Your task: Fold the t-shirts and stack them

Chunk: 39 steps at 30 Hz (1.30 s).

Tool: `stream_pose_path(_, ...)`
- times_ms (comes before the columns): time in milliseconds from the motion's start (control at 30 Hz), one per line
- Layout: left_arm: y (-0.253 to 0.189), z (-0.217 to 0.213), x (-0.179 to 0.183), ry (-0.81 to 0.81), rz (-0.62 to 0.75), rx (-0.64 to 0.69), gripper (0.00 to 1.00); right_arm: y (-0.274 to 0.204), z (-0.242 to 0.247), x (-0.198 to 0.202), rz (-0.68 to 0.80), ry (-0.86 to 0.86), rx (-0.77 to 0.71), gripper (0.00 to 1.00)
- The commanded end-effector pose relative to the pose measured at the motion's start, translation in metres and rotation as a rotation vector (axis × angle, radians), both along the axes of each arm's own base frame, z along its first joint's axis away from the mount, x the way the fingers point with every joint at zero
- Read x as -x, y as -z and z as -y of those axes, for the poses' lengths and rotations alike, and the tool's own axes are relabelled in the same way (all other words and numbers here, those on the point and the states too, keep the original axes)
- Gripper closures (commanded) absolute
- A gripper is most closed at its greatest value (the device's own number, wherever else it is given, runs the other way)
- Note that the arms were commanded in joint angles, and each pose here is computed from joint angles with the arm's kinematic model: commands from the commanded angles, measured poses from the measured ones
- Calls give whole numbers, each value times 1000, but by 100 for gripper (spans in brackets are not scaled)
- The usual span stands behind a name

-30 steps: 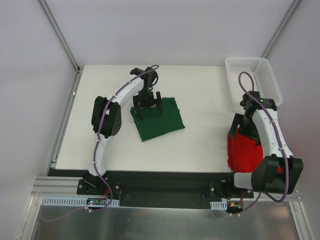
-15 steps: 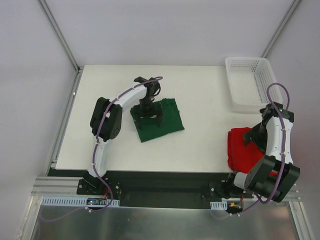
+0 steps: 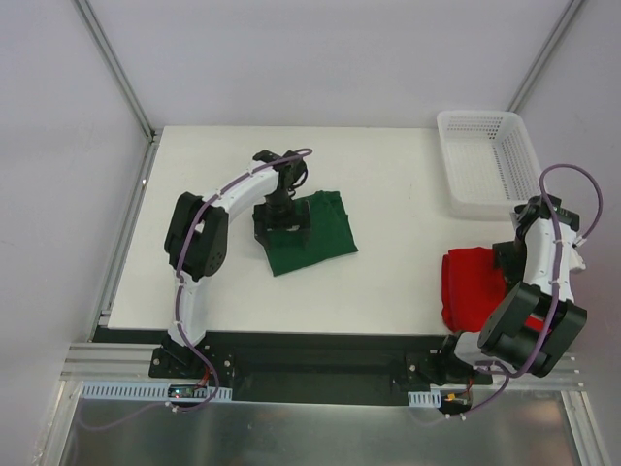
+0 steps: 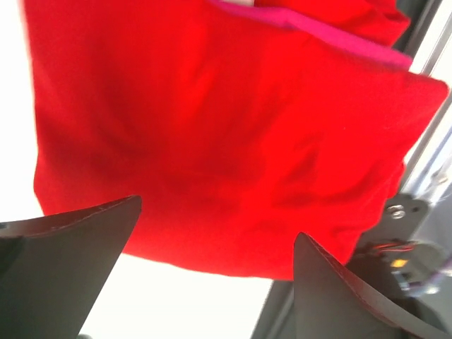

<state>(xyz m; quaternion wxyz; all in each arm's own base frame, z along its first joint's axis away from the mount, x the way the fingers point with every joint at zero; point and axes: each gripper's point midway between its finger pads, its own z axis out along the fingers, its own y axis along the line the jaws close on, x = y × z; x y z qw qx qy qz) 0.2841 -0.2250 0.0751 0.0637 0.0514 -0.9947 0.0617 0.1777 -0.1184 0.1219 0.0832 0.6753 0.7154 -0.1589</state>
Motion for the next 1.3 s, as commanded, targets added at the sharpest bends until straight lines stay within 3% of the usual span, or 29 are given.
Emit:
stream_pose_path(0,-16,-2,9,26,36,0,1,5,8,-15,103,144,22,4)
stream_pose_path(400,-21,5,2,13,51,25,1,52,17,-28,105,47,-18,4)
stream_pose_path(733,-54,51,-58,-117,141,153,1,75,16,-25,55,12,-70,4)
stream_pose_path(833,-35,56,-70,-156,114,123,1,74,17,-28,57,-3,-81,4)
stream_pose_path(967,11,45,-62,-170,18,-15,1,68,21,-29,65,-21,-68,4)
stream_pose_path(1267,49,13,-47,-139,-47,-213,1,69,17,-35,73,-49,-113,4)
